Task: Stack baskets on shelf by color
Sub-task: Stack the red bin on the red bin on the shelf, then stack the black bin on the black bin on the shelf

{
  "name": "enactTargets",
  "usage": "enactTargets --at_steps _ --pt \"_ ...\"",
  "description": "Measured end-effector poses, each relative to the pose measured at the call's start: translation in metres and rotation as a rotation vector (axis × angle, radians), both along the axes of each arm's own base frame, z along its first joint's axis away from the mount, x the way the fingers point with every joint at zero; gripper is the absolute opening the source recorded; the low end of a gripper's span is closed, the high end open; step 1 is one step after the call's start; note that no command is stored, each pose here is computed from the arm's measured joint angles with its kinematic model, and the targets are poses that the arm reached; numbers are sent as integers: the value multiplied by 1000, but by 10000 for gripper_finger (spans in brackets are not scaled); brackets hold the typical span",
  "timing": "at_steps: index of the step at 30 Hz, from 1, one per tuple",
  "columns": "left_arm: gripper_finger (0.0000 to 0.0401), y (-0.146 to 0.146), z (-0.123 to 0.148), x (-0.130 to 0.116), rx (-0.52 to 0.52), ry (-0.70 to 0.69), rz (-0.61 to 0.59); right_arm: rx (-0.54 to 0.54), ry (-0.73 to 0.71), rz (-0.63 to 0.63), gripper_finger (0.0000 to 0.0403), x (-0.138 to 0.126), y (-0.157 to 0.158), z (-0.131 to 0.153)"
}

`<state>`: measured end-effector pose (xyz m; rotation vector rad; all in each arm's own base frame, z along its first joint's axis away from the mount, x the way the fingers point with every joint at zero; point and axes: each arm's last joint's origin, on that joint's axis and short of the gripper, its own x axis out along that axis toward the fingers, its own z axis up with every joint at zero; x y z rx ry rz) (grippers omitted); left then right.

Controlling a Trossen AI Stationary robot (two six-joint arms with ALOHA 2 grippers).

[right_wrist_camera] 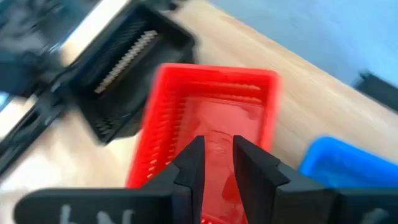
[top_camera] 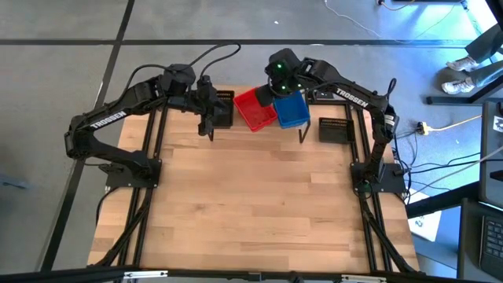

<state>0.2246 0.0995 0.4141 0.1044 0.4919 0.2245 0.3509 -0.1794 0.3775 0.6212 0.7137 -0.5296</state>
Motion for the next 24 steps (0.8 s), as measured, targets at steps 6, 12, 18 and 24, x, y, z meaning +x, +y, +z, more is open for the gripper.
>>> enactTargets --at_steps 6,12,18,24 --pt "53 1 -9 -5 9 115 98 -144 -15 409 78 8 30 16" --pt "53 -1 -18 -12 -51 219 124 -192 132 700 27 -4 58 21" --pt "53 -1 -17 -11 -71 204 140 -126 205 971 5 -9 77 0" --pt "53 -1 -17 -11 -100 194 161 -163 206 1004 2 6 72 -40"
